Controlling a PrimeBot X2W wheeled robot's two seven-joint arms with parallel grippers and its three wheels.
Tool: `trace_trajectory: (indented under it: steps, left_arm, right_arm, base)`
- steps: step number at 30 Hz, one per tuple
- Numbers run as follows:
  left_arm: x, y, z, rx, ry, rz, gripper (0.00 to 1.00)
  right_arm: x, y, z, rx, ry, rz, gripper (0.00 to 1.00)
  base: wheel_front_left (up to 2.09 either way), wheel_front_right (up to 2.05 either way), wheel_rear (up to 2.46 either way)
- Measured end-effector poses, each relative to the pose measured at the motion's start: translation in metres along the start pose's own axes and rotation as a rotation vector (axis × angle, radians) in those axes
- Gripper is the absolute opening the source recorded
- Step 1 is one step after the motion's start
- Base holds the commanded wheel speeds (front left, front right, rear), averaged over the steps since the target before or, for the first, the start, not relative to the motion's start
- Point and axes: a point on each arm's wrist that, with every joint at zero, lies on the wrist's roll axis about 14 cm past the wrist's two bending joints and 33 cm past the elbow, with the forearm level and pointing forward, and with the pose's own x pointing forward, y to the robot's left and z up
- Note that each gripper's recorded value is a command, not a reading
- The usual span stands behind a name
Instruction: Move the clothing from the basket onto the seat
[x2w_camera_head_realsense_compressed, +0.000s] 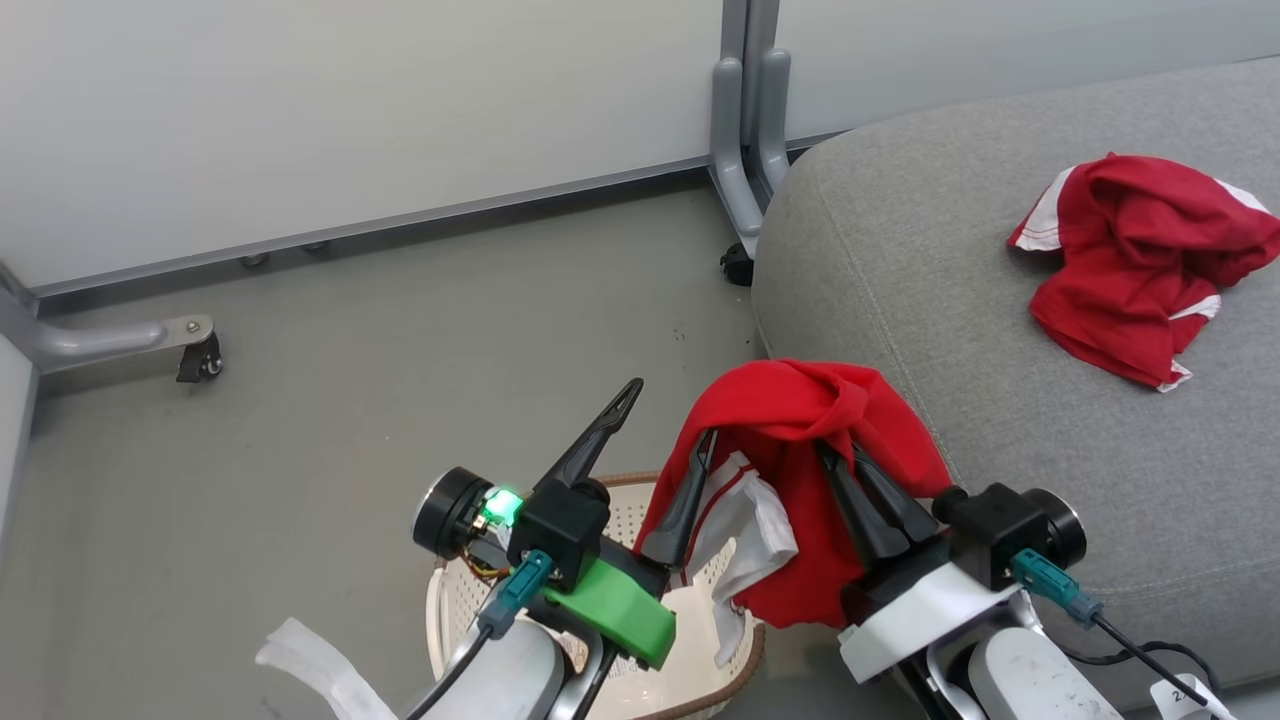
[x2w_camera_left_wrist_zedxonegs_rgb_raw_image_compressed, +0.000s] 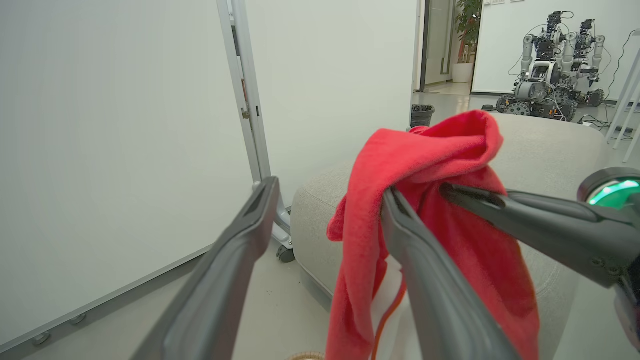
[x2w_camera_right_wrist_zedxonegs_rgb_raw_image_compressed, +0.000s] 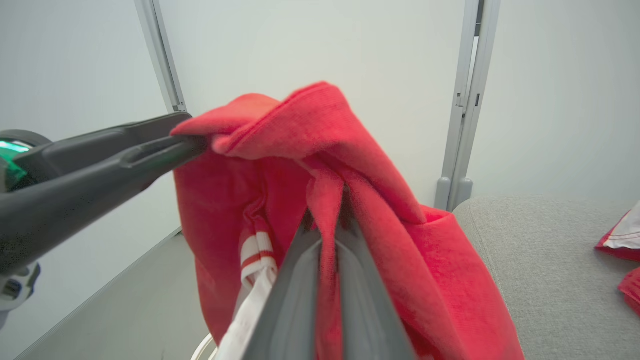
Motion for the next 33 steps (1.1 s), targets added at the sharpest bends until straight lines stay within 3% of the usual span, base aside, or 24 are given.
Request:
trace_trajectory:
  steps: [16, 33]
  left_arm:
    - [0.017, -0.031, -0.008, -0.024, 0.012, -0.11, 1.0]
    - [0.046, -0.126, -0.021, -0.084, 0.04, -0.43, 1.0]
  right_arm:
    - [-0.039, -0.055, 0.016, -0.049, -0.031, -0.201, 0.0]
    - [-0.151, -0.122, 0.039, -0.129, -0.039, -0.585, 0.0]
  base:
    - [0.0, 0.0, 0.0]
    - [0.0, 0.0, 0.0]
